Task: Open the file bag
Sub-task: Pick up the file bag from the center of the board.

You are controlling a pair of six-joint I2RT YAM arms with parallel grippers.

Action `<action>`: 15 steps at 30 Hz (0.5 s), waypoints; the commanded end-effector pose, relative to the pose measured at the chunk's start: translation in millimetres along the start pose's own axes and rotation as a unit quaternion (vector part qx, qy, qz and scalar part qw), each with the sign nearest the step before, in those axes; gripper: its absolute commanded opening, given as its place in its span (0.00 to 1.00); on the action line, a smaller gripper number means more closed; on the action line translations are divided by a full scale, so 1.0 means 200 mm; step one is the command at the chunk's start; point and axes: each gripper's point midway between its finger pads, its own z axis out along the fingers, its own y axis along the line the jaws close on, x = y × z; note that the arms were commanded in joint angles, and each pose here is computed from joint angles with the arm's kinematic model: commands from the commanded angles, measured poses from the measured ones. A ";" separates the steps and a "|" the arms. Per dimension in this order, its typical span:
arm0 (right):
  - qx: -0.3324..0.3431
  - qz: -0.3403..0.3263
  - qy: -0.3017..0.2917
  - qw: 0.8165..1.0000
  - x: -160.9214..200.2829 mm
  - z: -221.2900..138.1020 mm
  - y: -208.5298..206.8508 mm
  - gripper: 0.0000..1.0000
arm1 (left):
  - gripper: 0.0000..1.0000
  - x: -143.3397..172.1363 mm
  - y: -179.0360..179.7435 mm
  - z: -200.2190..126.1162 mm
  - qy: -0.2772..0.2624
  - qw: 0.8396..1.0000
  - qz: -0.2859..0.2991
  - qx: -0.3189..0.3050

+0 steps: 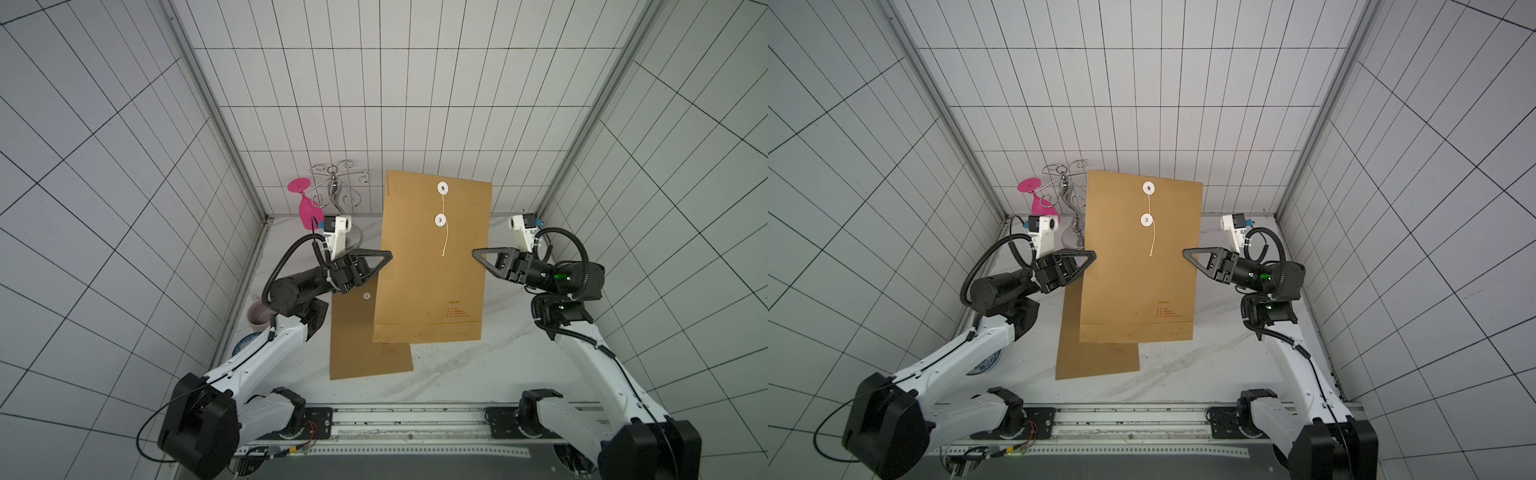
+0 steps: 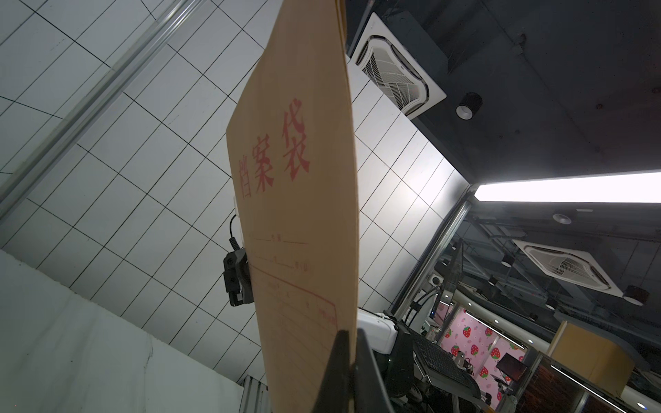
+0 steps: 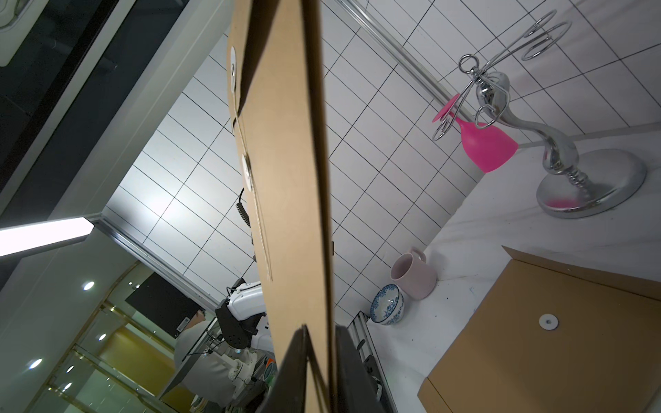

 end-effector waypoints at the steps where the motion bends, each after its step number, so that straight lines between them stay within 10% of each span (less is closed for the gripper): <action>1: -0.022 -0.045 0.009 0.999 0.01 0.00 0.15 0.00 | 0.00 0.04 0.10 -0.01 0.014 0.999 -0.006 -0.031; 8: 0.005 -0.038 0.013 0.999 0.06 -0.01 0.10 0.00 | 0.69 0.08 0.31 -0.05 0.063 0.982 0.047 -0.171; 15: 0.023 -0.031 0.017 0.999 0.11 -0.03 0.06 0.00 | 0.54 0.03 0.28 -0.01 0.079 0.979 0.069 -0.175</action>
